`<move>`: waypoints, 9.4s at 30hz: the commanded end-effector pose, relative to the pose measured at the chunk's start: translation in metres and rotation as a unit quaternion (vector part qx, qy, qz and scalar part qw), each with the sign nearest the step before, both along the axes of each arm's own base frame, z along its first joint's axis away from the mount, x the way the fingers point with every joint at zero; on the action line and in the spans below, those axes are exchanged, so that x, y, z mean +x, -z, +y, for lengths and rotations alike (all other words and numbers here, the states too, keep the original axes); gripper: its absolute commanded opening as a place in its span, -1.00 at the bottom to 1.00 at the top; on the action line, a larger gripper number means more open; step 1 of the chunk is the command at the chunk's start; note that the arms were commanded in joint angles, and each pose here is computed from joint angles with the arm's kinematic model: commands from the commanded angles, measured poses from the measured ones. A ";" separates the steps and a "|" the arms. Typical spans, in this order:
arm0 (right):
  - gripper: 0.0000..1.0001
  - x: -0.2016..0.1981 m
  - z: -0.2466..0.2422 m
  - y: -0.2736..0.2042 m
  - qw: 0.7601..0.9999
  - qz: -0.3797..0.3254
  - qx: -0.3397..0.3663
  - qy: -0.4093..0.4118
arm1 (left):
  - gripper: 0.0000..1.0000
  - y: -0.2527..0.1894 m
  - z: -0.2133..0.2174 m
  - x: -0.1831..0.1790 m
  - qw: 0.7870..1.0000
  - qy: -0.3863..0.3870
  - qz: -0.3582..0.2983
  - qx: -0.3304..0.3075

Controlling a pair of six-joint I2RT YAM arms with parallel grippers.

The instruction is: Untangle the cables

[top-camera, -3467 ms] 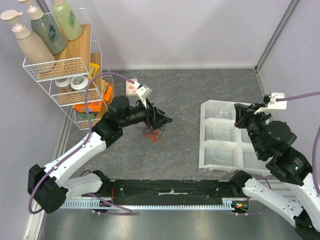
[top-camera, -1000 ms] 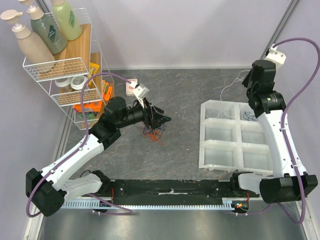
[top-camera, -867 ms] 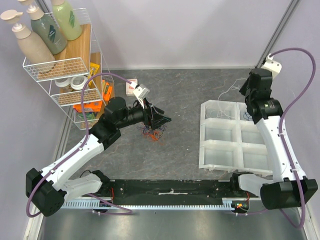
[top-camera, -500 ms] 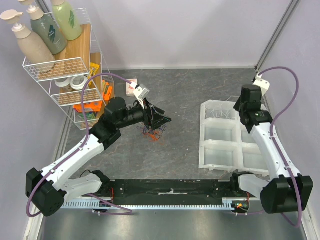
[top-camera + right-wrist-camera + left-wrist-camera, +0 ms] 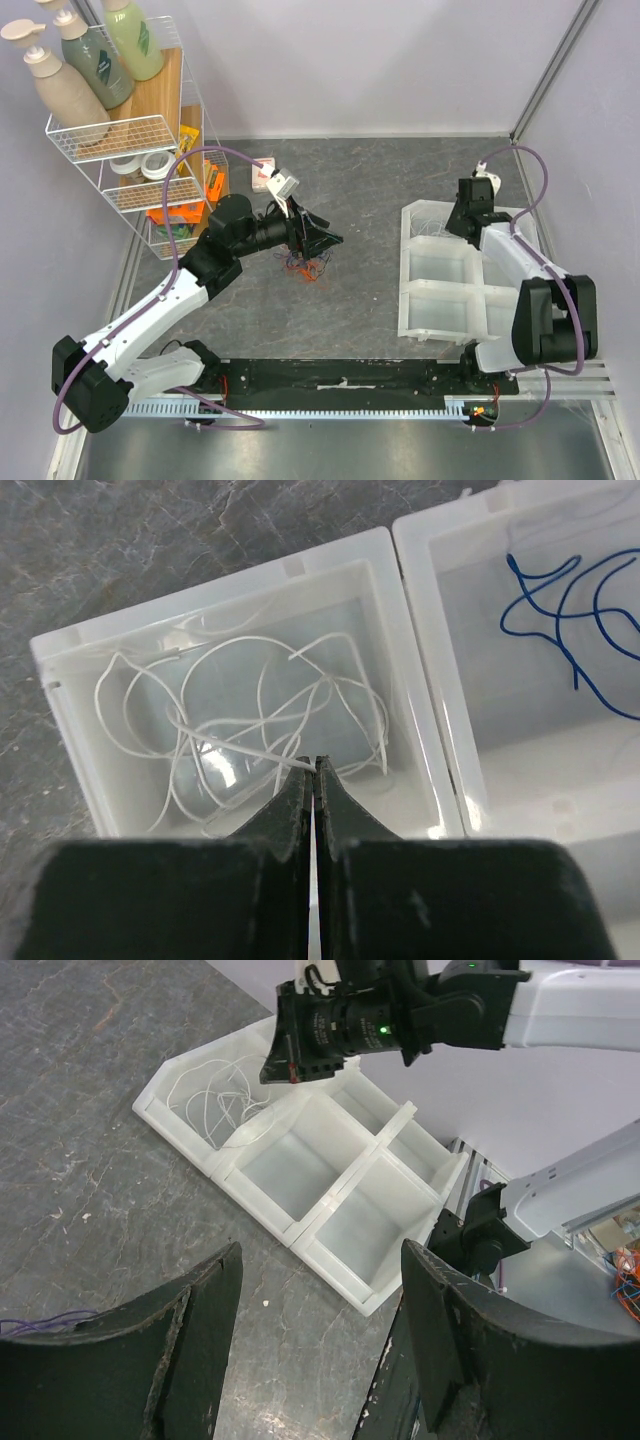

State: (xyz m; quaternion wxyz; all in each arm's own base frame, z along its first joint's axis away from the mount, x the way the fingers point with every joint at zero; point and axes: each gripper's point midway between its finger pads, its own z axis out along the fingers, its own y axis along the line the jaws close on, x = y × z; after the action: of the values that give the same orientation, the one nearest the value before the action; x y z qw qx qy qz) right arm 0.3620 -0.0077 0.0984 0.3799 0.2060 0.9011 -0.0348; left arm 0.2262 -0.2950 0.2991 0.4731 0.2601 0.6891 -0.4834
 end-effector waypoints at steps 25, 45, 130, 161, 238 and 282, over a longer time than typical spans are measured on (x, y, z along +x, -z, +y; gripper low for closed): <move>0.22 0.003 0.039 -0.056 0.991 -0.040 0.026 -0.122 | 0.41 -0.011 -0.001 -0.003 1.000 0.012 -0.017 -0.015; -0.48 0.044 0.036 0.025 0.997 0.019 -0.015 -0.079 | 0.39 0.001 -0.002 0.005 1.000 -0.002 -0.007 0.005; -1.00 -0.144 0.302 -0.170 0.806 -0.247 0.167 -0.512 | -0.48 0.166 -0.043 0.019 0.919 0.079 0.387 -0.004; -1.00 -0.127 0.281 -0.276 0.812 -0.345 0.166 -0.440 | 0.54 0.015 0.007 0.021 0.999 -0.028 -0.032 -0.020; 0.23 -0.127 0.280 -0.141 0.837 -0.266 0.123 -0.463 | -0.96 -0.071 0.070 -0.008 0.959 -0.147 -0.212 -0.121; -1.00 -0.111 0.049 -0.159 0.942 -0.297 -0.154 0.007 | -0.96 -0.069 0.147 0.021 0.905 -0.360 -0.204 -0.097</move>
State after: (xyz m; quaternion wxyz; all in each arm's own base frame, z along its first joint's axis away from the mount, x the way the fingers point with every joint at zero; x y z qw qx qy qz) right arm 0.2708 0.1092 0.2499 0.6611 0.1028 0.7426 0.0310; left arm 0.2340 -0.1795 0.3617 0.7340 0.0906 0.5742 -0.3511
